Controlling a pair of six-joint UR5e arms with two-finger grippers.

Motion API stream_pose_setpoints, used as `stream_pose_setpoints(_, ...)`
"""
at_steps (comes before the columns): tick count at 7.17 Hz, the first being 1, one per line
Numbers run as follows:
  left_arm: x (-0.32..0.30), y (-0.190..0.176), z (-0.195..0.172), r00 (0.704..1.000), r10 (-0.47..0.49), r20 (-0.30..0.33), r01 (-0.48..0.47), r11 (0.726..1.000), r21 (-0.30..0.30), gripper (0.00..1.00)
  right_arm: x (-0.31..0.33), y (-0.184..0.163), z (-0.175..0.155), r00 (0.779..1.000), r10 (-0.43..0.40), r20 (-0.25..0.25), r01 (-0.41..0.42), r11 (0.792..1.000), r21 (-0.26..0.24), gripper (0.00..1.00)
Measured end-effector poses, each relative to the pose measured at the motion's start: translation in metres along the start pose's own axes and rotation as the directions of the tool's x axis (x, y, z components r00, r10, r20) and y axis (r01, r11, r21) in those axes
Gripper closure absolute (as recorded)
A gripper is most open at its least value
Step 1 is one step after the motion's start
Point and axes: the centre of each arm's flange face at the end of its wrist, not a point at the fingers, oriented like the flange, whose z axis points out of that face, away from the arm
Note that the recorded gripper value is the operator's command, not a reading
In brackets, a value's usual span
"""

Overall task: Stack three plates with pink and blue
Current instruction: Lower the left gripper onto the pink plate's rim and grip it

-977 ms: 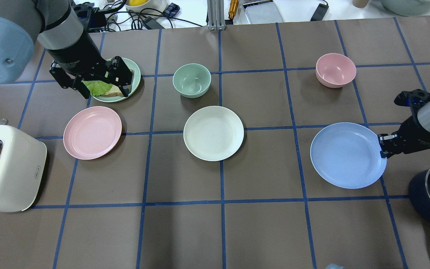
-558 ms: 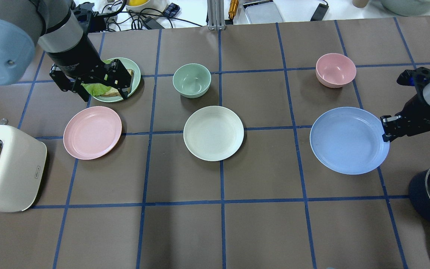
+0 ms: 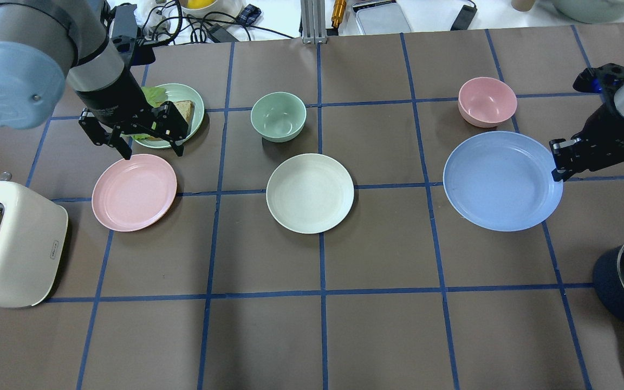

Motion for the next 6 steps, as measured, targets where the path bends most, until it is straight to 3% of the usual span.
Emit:
stream_pose_setpoints(3,-0.011,-0.007,0.089,0.991,0.105,0.08,-0.108,0.994,0.024,0.01,-0.02,-0.011,-0.012,1.0,0.014,-0.007,-0.014,1.0,0.007,1.0)
stream_pose_setpoints(5,-0.019,-0.011,0.145,0.975,0.166,0.145,-0.175,0.983,0.054,0.11,-0.022,-0.013,-0.014,1.0,0.014,-0.007,-0.014,1.0,0.008,1.0)
stream_pose_setpoints(6,-0.022,-0.016,0.162,0.965,0.191,0.177,-0.206,0.976,0.069,0.24,-0.022,-0.013,-0.014,1.0,0.014,-0.007,-0.014,1.0,0.009,1.0)
